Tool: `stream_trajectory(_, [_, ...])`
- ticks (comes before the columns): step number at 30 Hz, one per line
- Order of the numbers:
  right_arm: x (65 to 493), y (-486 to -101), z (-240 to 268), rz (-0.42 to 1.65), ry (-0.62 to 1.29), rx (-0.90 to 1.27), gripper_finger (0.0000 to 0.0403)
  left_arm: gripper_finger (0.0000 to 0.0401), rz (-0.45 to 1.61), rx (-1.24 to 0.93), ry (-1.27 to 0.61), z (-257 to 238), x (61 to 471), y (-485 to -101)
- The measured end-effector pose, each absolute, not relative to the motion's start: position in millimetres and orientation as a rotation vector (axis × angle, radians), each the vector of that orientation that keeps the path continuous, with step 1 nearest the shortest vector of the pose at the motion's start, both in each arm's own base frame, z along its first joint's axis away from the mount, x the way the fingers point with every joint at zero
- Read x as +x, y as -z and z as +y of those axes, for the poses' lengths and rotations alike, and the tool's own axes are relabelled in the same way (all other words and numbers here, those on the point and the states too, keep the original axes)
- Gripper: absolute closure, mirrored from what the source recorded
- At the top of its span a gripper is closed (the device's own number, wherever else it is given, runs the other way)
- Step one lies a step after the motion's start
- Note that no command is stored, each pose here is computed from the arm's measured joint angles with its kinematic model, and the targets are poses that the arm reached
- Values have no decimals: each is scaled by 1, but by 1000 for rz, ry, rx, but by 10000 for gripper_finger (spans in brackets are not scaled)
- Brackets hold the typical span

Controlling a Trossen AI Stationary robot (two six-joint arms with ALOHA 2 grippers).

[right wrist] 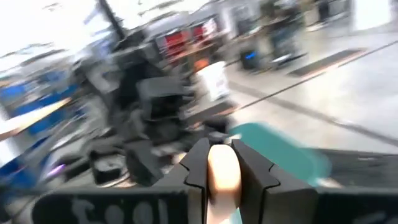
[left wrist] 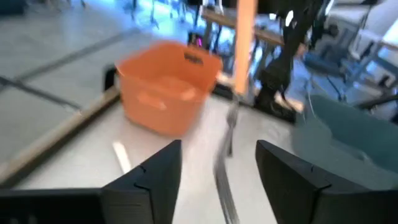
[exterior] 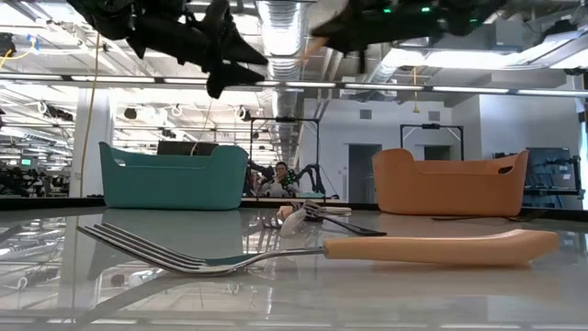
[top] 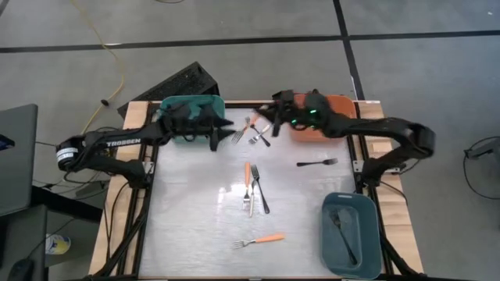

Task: Sort silverware by color (type)
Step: Put the top left orange fork into the orange bin

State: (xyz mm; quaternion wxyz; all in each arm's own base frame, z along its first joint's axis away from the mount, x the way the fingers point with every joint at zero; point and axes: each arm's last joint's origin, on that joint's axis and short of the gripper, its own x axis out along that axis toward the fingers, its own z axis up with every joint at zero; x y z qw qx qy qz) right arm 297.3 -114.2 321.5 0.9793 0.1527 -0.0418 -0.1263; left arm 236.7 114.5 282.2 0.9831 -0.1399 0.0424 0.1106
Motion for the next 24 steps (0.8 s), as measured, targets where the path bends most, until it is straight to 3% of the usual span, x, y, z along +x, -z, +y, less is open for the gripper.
stream_trajectory(6, [227,-312,-124,-177,427,481,331,190,36,-250,-330,143,213,-291])
stream_trajectory(15, [165,-304,-138,-329,681,679,331,206,-10,-367,-583,178,191,-287])
stream_trajectory(24, [130,-276,-139,-204,1109,812,331,232,-43,-424,-651,190,179,-287])
